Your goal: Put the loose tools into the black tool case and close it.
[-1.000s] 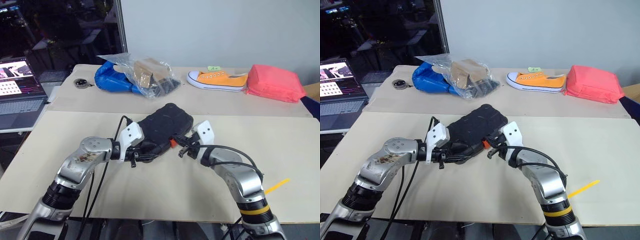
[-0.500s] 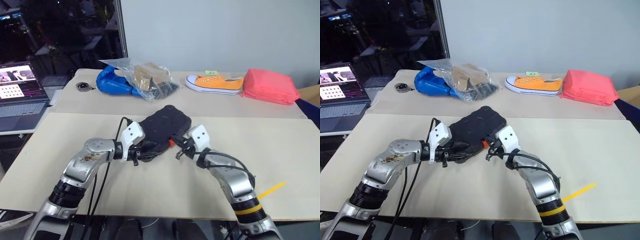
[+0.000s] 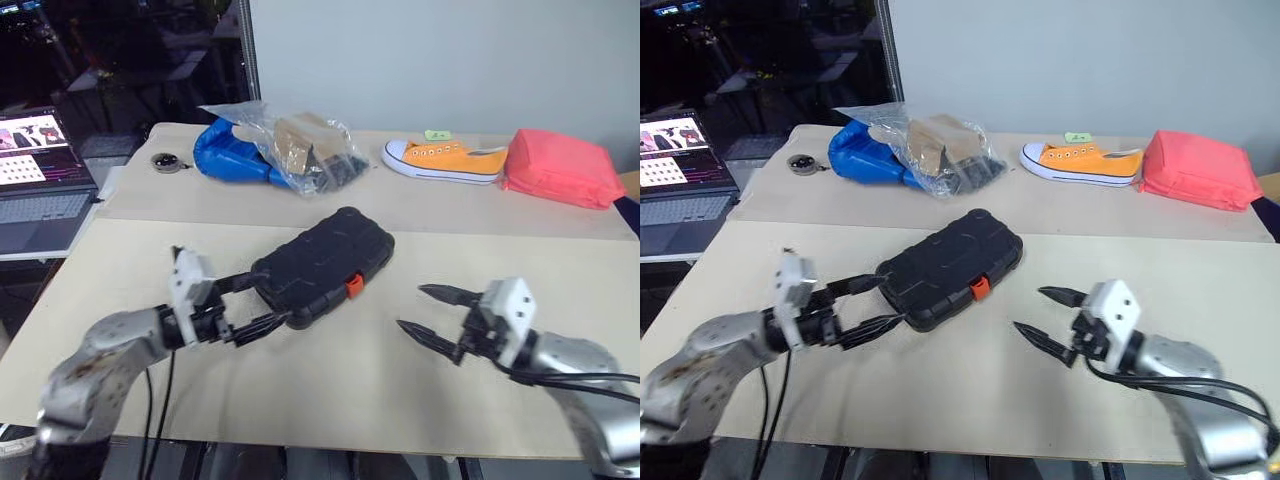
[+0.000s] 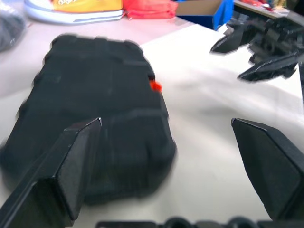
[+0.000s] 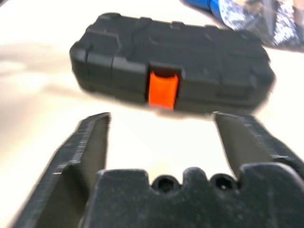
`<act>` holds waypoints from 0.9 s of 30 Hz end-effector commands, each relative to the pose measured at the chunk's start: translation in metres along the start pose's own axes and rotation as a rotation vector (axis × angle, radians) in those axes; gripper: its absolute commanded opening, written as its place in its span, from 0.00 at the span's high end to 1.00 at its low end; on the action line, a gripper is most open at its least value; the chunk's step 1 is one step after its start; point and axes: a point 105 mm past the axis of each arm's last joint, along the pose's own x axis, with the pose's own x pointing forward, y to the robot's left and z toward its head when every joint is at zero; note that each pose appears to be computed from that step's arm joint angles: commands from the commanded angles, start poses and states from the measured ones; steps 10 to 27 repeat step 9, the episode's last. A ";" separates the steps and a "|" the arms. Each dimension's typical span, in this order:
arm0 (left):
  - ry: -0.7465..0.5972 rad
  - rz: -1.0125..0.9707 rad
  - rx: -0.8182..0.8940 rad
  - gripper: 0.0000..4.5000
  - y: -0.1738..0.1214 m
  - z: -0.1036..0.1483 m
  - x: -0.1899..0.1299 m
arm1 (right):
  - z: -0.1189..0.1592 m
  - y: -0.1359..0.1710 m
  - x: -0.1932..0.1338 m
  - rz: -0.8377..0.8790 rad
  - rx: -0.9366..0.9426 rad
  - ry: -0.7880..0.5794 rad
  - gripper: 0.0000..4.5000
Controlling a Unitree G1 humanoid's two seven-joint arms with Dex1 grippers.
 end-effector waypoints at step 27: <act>0.125 0.080 -0.005 0.00 -0.005 -0.006 -0.062 | -0.007 -0.009 -0.041 -0.030 -0.046 0.063 0.01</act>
